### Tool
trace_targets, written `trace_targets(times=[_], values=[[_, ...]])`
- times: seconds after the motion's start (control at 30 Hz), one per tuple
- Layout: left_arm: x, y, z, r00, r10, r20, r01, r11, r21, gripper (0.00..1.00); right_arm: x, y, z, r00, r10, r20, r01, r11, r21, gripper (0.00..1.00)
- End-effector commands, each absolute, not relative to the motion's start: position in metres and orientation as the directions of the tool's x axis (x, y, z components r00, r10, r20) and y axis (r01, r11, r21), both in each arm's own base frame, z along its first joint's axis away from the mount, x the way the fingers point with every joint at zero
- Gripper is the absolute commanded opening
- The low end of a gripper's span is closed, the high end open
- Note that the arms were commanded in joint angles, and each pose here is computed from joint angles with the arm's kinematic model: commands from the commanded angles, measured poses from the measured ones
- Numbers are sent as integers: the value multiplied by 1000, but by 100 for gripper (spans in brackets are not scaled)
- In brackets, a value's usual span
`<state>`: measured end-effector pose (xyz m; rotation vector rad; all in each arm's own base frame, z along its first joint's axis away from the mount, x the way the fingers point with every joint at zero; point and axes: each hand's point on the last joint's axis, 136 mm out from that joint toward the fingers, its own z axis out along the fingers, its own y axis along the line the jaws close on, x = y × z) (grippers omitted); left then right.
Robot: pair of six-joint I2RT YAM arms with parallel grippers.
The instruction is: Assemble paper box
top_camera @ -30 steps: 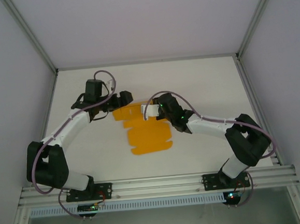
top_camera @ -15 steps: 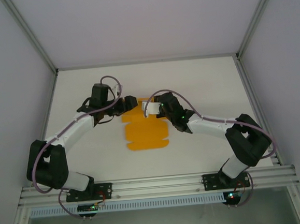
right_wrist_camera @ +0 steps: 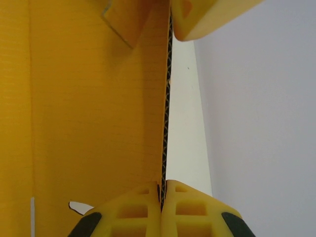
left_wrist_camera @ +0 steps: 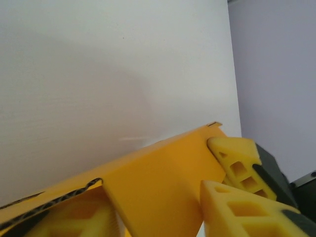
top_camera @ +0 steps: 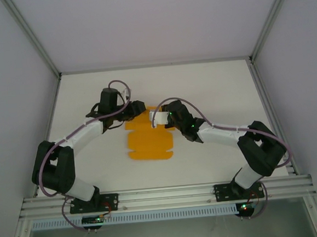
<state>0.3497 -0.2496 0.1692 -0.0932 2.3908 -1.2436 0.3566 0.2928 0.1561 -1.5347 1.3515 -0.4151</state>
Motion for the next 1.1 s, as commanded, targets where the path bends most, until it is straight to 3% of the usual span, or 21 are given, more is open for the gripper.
trace_targets(times=[0.0,0.2,0.27,0.37,0.47,0.5,0.63,0.8,1.07], values=[[358,-262,189,-872,-262,-413,215,553,-805,33,336,312,155,408,-837,-364,-573,75,-816,0],[357,-257,184,-870,-276,-408,191,574,-797,32,338,311,154,401,-844,-356,-571,73,-818,0],[354,-251,183,-866,-276,-418,186,598,-780,36,342,308,158,386,-853,-351,-557,88,-826,0],[347,-237,184,-849,-273,-453,181,654,-734,56,352,299,167,349,-865,-361,-543,127,-830,0],[336,-211,185,-820,-272,-504,157,739,-655,95,360,289,175,311,-867,-390,-537,177,-824,0],[330,-199,184,-812,-272,-517,140,768,-625,100,362,285,176,295,-868,-400,-538,195,-820,0],[304,-141,162,-784,-316,-534,-2,861,-508,100,367,273,187,245,-854,-459,-555,265,-788,0],[280,-84,120,-757,-390,-524,-149,884,-442,100,363,267,194,234,-806,-544,-605,318,-730,0],[295,-85,102,-722,-398,-566,-116,876,-468,100,357,271,195,239,-778,-581,-646,320,-693,0]])
